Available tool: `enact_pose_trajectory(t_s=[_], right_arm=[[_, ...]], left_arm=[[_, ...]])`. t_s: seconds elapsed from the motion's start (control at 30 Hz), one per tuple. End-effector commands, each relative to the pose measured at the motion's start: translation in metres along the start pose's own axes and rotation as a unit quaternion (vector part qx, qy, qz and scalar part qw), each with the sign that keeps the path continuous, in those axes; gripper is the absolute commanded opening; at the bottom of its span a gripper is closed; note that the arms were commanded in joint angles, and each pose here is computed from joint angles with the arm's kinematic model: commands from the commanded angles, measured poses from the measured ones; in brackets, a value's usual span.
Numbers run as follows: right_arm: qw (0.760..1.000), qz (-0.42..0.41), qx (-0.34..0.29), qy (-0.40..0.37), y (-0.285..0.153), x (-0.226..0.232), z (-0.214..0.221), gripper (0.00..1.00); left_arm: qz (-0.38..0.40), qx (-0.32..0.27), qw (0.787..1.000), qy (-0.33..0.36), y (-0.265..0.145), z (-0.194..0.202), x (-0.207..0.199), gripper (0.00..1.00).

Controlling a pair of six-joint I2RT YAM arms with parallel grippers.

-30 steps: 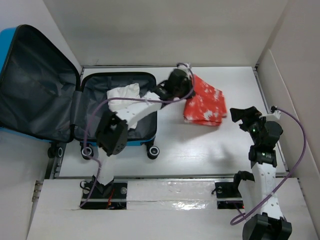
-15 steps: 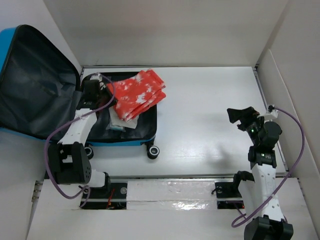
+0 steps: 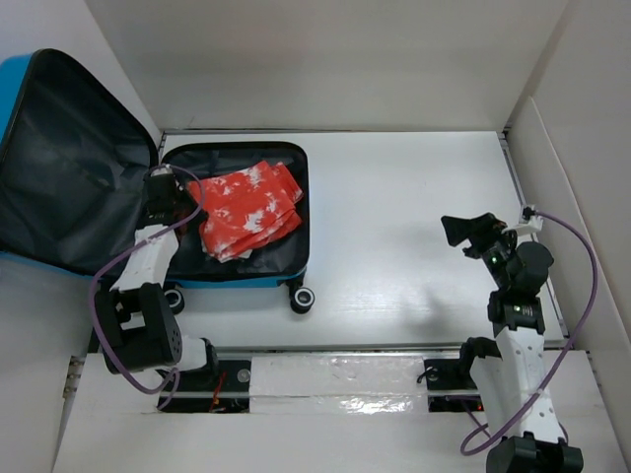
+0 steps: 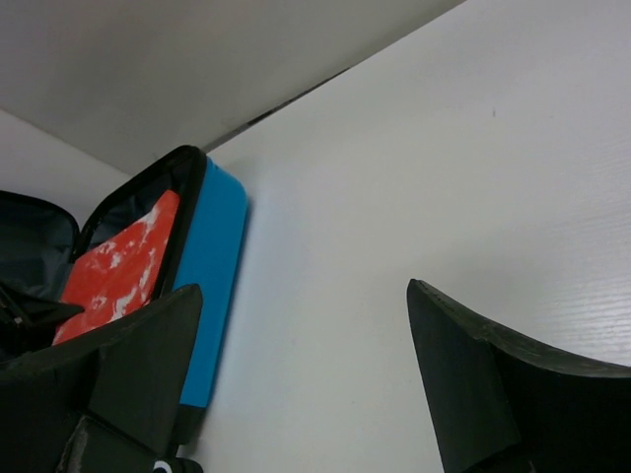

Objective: Pack the luggage

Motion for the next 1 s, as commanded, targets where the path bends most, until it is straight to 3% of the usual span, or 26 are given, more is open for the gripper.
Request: enact_pose_trajectory(t_s=[0.0,0.07,0.1,0.2,0.27,0.3,0.4,0.43,0.53,0.63,0.7,0.73,0.77,0.8,0.83,0.87,0.9,0.93,0.97], right_arm=[[0.999,-0.039,-0.009,-0.029,-0.001,0.016,-0.004,0.88],[0.998,-0.047,-0.004,-0.032,0.000,0.019,-0.003,0.78],[0.998,-0.052,0.002,-0.034,0.000,0.021,0.000,0.60],[0.996,-0.077,0.026,-0.047,0.003,0.030,0.009,0.17],[0.994,-0.088,0.040,-0.053,0.005,0.036,0.013,0.10],[0.993,-0.088,0.049,-0.059,0.007,0.036,0.017,0.00],[0.990,-0.105,0.064,-0.073,0.008,0.046,0.024,0.00],[0.988,-0.114,0.070,-0.077,0.007,0.051,0.027,0.00],[0.987,-0.116,0.073,-0.088,0.007,0.055,0.030,0.00],[0.986,-0.117,0.079,-0.086,0.011,0.057,0.036,0.00],[0.985,-0.119,0.095,-0.086,0.016,0.058,0.045,0.02],[0.984,-0.121,0.099,-0.088,0.017,0.060,0.046,0.03],[0.984,-0.115,0.105,-0.089,0.020,0.059,0.050,0.06],[0.981,-0.123,0.112,-0.096,0.019,0.064,0.054,0.12],[0.981,-0.122,0.114,-0.100,0.020,0.066,0.056,0.16],[0.982,-0.112,0.109,-0.102,0.022,0.065,0.055,0.20],[0.982,-0.113,0.109,-0.107,0.022,0.066,0.056,0.28],[0.981,-0.116,0.112,-0.109,0.021,0.069,0.059,0.31],[0.982,-0.110,0.107,-0.110,0.022,0.068,0.057,0.33]], left_arm=[[-0.087,-0.118,0.989,-0.027,-0.030,-0.061,0.032,0.16],[-0.102,-0.129,0.986,-0.032,-0.038,-0.068,0.034,0.37],[-0.100,-0.131,0.986,-0.033,-0.041,-0.070,0.033,0.50],[-0.077,-0.164,0.982,-0.052,-0.067,-0.081,0.021,0.56],[-0.075,-0.216,0.972,-0.060,-0.101,-0.094,0.017,0.56],[-0.081,-0.233,0.967,-0.066,-0.115,-0.097,0.019,0.55],[-0.135,-0.323,0.931,-0.101,-0.180,-0.101,0.038,0.38],[-0.163,-0.353,0.913,-0.127,-0.197,-0.099,0.050,0.22],[-0.225,-0.364,0.886,-0.177,-0.224,-0.082,0.071,0.00],[-0.282,-0.404,0.848,-0.194,-0.254,-0.073,0.090,0.00],[-0.329,-0.407,0.825,-0.212,-0.270,-0.067,0.102,0.00],[-0.369,-0.416,0.804,-0.211,-0.281,-0.066,0.112,0.00],[-0.393,-0.405,0.798,-0.211,-0.282,-0.061,0.117,0.00],[-0.407,-0.403,0.792,-0.212,-0.283,-0.057,0.121,0.08],[-0.411,-0.403,0.789,-0.213,-0.284,-0.054,0.124,0.32],[-0.424,-0.397,0.786,-0.213,-0.285,-0.043,0.129,0.47],[-0.428,-0.401,0.778,-0.226,-0.283,-0.038,0.133,0.75],[-0.453,-0.404,0.763,-0.222,-0.283,-0.033,0.140,0.83],[-0.462,-0.394,0.765,-0.214,-0.274,-0.025,0.144,0.88]])
Point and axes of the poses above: each gripper's point midway between its finger pads, its own y axis out along the fingers, its own x axis along the line the jaws close on, z = x × y, the point moved 2 cm from there along -y, back along the fingers, and after that the axes turned 6 degrees about y, right-handed, at the moved point
